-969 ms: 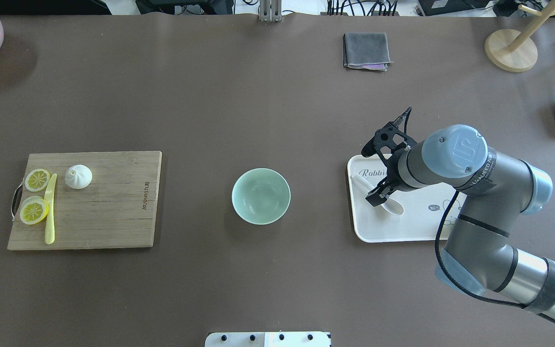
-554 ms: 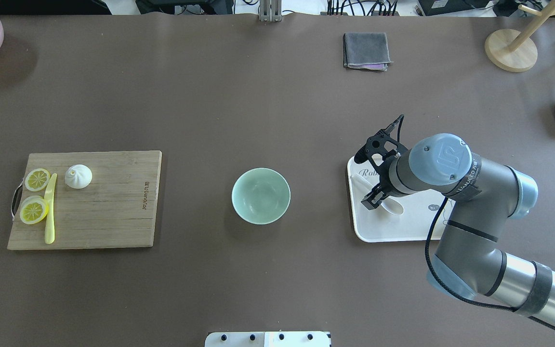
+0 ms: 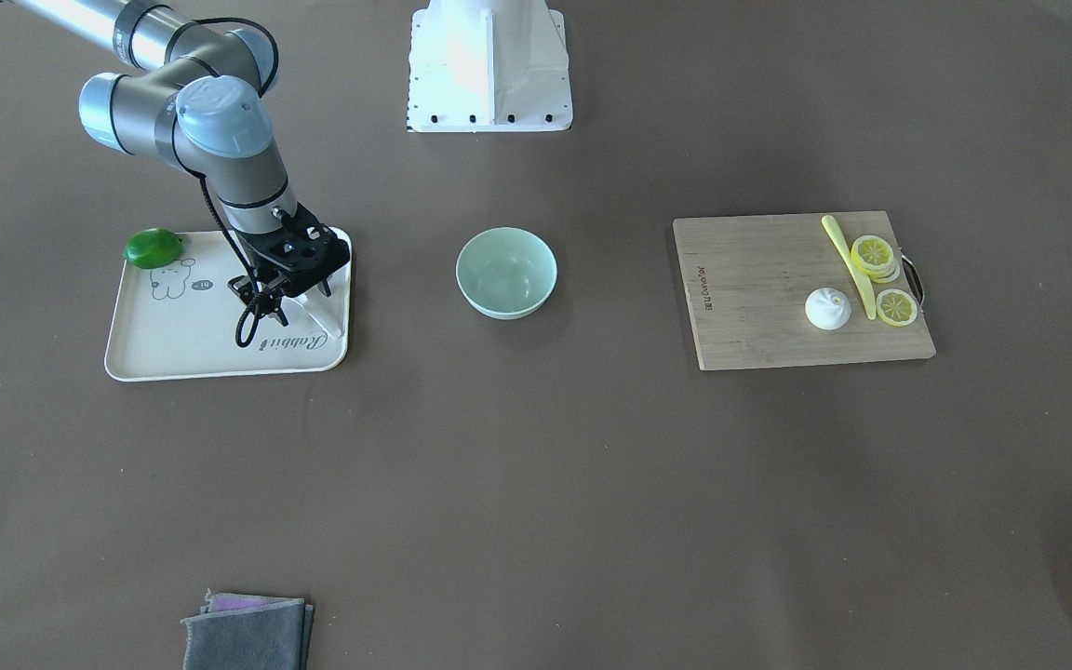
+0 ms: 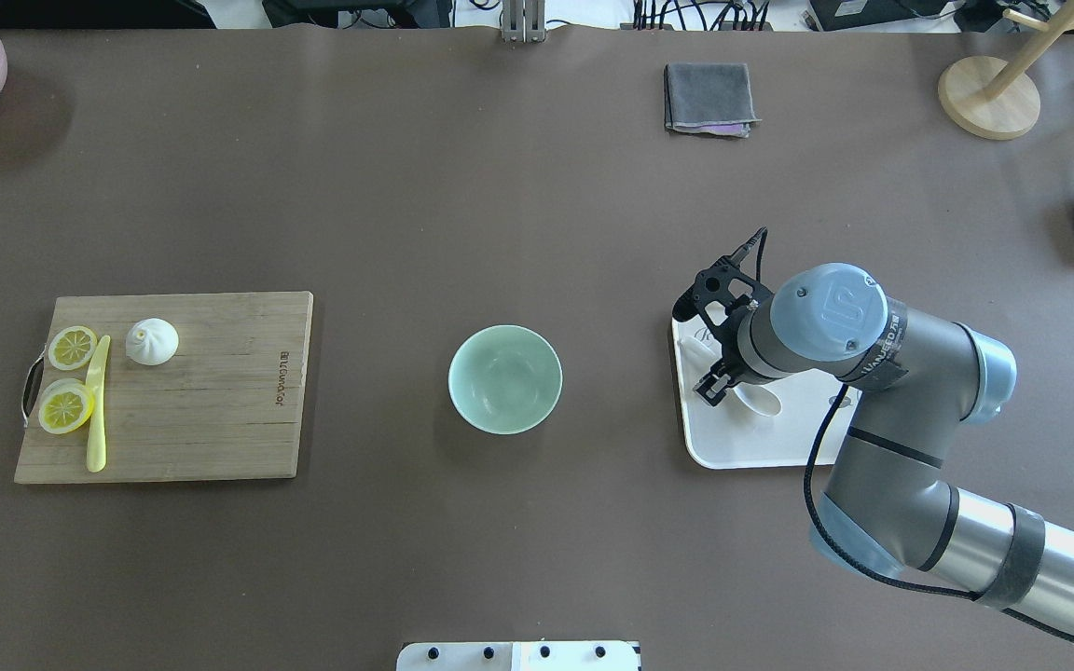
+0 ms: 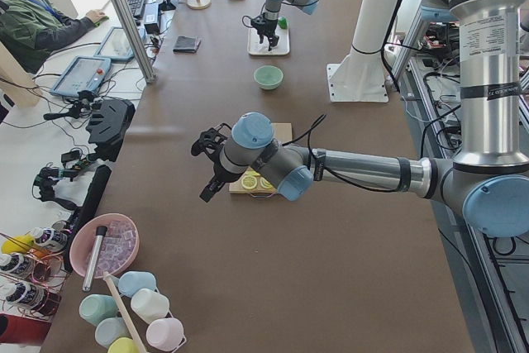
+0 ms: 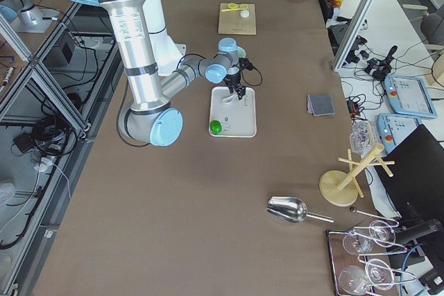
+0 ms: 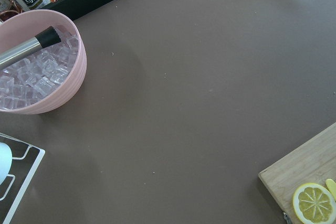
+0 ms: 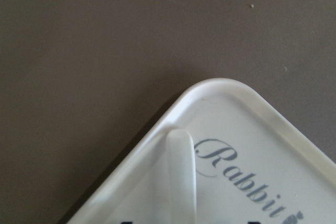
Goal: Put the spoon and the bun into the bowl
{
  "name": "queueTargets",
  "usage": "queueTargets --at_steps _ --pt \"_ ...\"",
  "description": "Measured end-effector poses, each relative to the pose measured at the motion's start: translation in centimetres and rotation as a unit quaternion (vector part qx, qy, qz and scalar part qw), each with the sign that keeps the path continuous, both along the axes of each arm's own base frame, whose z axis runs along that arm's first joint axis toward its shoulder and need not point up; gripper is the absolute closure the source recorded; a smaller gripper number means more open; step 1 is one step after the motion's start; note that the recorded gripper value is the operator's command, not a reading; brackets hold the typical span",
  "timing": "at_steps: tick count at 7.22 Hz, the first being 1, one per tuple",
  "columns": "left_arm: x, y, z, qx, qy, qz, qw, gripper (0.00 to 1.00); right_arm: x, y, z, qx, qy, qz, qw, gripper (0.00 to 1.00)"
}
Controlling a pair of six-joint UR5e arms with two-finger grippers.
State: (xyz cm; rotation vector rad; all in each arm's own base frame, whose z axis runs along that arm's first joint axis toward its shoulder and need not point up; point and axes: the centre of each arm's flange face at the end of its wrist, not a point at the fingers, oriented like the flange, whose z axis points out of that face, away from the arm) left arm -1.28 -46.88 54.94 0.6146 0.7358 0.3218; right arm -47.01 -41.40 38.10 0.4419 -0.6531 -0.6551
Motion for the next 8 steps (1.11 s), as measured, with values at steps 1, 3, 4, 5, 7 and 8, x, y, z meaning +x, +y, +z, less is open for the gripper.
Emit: queueTargets --at_steps 1,3,4,5,7,8 --pt "0.0 0.0 0.0 0.000 0.000 0.000 1.0000 0.01 0.0 0.0 0.1 -0.003 0.004 0.000 1.0000 1.00" --pt "0.0 0.1 0.1 -0.001 0.000 0.000 1.0000 0.01 0.3 -0.1 -0.1 -0.006 0.010 0.002 0.9999 1.00" --pt "0.0 0.2 0.2 -0.001 0.000 0.000 1.0000 0.01 0.7 -0.2 -0.7 -0.005 0.008 0.004 0.9999 1.00" --pt "0.0 0.2 0.2 -0.001 0.000 0.000 1.0000 0.01 1.2 -0.2 -2.2 -0.014 0.003 0.017 0.9998 1.00" --pt "0.0 0.4 0.3 0.001 0.000 0.000 1.0000 0.01 0.7 0.4 -8.4 -0.094 -0.027 0.099 0.9903 1.00" --pt "0.0 0.4 0.3 0.001 0.001 0.000 1.0000 0.01 -1.2 1.9 -12.2 -0.153 -0.055 0.151 0.9750 1.00"
